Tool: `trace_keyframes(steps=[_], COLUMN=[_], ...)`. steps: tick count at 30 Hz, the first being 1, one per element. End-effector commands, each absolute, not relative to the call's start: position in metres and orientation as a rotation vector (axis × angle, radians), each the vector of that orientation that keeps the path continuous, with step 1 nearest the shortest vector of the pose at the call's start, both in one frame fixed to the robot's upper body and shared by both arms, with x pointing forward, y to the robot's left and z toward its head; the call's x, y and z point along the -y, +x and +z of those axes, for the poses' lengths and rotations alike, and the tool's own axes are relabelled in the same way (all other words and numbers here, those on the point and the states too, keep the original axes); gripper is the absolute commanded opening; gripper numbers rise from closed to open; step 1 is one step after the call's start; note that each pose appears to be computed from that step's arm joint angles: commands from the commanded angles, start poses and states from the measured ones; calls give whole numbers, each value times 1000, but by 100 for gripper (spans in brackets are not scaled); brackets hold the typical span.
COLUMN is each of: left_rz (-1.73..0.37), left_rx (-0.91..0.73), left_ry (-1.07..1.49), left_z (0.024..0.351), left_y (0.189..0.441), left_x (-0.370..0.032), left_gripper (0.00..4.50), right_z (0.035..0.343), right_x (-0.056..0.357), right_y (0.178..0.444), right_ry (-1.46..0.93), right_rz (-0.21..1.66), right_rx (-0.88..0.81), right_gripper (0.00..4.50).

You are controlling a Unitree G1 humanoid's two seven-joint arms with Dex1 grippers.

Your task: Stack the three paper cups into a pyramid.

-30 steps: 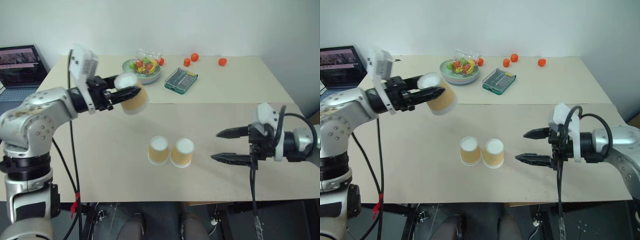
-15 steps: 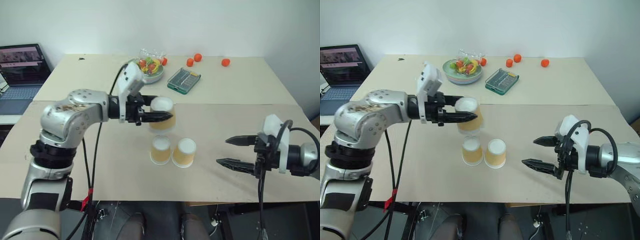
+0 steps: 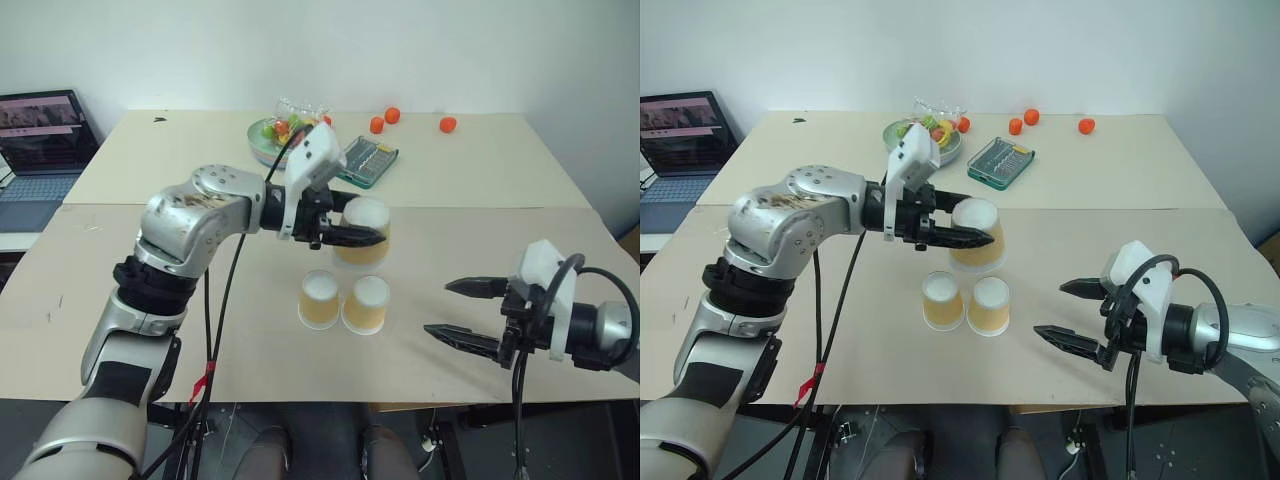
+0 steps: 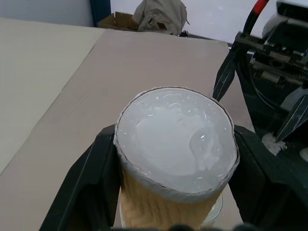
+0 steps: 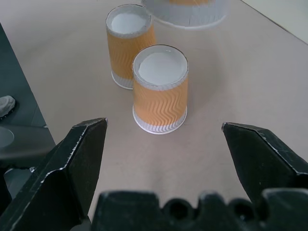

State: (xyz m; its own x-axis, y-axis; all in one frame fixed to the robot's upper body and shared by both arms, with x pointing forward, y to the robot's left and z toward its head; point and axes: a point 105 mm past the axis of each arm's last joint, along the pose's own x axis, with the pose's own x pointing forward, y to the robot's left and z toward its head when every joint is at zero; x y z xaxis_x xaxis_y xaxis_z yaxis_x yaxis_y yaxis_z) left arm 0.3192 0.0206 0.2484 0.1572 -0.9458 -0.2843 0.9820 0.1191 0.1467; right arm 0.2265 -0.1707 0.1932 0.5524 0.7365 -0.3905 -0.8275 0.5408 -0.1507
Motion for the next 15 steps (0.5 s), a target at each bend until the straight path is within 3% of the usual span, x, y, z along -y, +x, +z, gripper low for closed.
trace_keyframes(steps=[1,15], left_rz=[-1442,-1540], left_rx=[-99,-151], left_ry=[367,385], left_z=[258,251], left_y=[316,293], left_x=[-21,-31], left_gripper=[255,255], right_z=[202,207], right_x=[168,166], right_y=[223,230], right_ry=[-348,-355], right_rz=[933,925], right_rx=[-257,-252], right_gripper=[450,450])
